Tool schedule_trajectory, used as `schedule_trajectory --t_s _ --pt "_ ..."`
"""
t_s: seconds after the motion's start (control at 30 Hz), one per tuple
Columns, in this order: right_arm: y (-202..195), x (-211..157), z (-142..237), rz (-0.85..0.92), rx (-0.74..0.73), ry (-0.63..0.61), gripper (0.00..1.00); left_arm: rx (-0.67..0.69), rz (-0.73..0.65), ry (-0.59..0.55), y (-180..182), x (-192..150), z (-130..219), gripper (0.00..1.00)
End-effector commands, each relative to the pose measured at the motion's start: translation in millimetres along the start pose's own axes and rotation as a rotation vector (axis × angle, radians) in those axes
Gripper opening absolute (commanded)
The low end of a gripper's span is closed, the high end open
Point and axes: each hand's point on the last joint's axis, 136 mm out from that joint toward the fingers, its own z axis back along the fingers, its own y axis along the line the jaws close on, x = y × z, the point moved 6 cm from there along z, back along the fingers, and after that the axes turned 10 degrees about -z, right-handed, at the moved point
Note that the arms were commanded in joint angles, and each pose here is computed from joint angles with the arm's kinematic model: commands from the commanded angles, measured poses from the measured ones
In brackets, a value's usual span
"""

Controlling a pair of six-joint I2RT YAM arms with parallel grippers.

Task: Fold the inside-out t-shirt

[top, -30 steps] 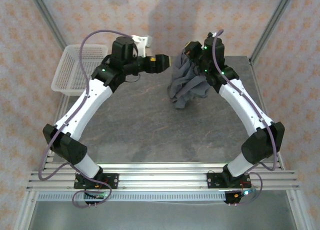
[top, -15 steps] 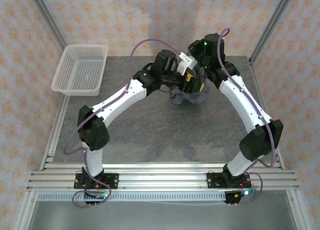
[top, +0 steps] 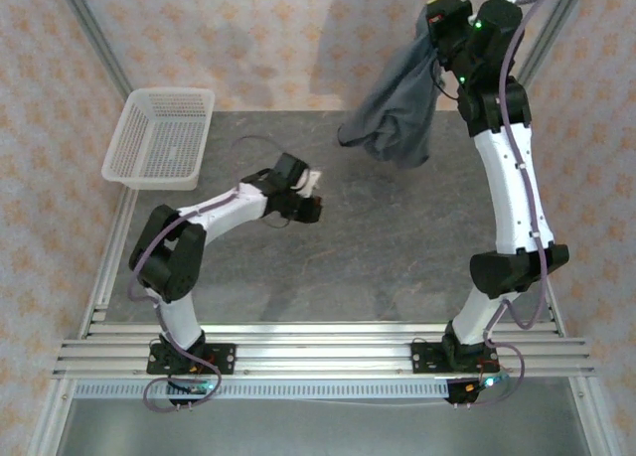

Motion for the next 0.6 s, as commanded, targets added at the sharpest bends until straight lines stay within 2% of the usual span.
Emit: schedule_trajectory --t_s 0.0,0.07,0.17,0.23,0.3,0.37,0.43,0.5,0.57 --pt "11 -43 -11 0.084 0.155 0.327 0.0 -0.047 0.035 -0.31 -12 51 61 0.27" --pt "-14 -70 -15 0.109 0.114 0.506 0.0 -0.05 0.016 -0.368 -18 67 79 0.36" --pt "-81 -124 -6 0.161 -0.084 0.776 0.0 -0.025 0.045 -0.419 -17 89 103 0.45" --pt "-134 -173 27 0.256 -0.243 0.957 0.0 -0.007 0.075 -0.434 -11 97 112 0.47" --pt "-179 -225 74 0.344 -0.314 1.136 0.0 -0.014 0.103 -0.454 -6 102 118 0.52" --pt "-213 -254 118 0.328 -0.374 1.246 0.0 -0.01 0.13 -0.452 1 102 119 0.53" --pt "-240 -263 148 0.235 -0.413 1.286 0.04 0.008 0.152 -0.436 8 99 116 0.53" --pt "-248 -250 166 0.253 -0.457 1.224 0.1 0.013 0.157 -0.413 12 95 112 0.53" --pt "-239 -222 171 0.307 -0.449 1.081 0.32 -0.007 0.161 -0.387 12 91 104 0.53"
